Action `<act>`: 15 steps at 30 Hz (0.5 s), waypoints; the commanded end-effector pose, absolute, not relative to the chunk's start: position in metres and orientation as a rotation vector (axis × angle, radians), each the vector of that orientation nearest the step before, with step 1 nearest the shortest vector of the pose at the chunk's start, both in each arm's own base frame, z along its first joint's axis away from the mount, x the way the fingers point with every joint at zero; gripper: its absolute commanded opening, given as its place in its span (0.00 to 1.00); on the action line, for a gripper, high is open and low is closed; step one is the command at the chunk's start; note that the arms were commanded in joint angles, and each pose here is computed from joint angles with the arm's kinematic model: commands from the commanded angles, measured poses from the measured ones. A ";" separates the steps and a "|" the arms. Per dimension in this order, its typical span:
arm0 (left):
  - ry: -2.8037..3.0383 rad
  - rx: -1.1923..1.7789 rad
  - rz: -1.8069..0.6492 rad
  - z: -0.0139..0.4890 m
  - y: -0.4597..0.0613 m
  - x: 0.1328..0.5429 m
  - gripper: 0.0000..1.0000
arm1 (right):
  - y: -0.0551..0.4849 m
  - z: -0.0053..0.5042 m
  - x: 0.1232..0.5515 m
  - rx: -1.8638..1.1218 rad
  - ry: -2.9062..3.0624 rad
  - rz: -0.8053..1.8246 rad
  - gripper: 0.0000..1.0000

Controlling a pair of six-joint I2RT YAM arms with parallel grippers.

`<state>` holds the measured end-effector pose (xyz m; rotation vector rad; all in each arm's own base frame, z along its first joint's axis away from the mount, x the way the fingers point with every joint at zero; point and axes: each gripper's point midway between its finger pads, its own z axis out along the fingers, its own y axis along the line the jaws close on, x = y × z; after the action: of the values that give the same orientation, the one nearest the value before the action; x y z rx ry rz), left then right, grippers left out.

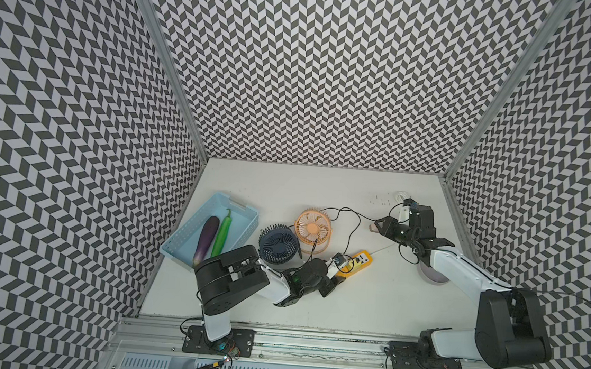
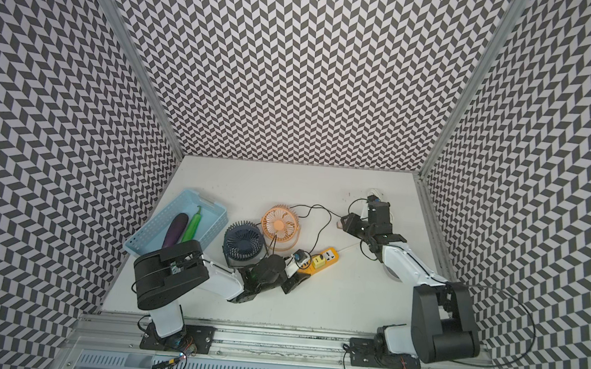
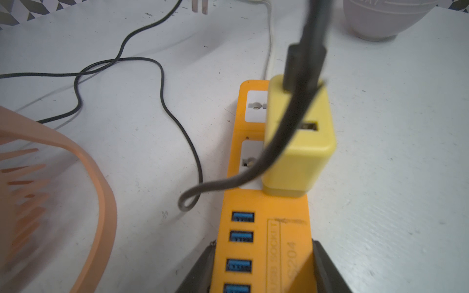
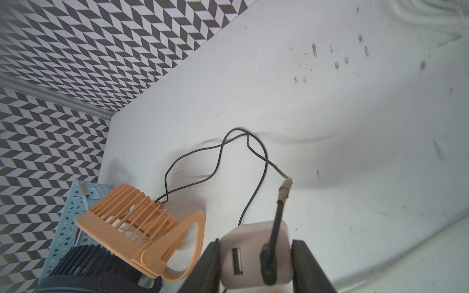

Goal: Unplug the desk fan from the power strip
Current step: Place the plug at the center of the board.

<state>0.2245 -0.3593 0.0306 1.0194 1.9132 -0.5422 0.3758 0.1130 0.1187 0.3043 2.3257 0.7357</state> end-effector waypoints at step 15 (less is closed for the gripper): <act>1.980 1.086 -0.527 0.010 -0.357 0.209 0.25 | 0.108 0.085 0.375 0.515 2.268 1.147 0.28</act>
<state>0.2215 -0.3612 0.0305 1.0213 1.9142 -0.5450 0.3650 0.1042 0.0694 0.5373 2.3493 1.0570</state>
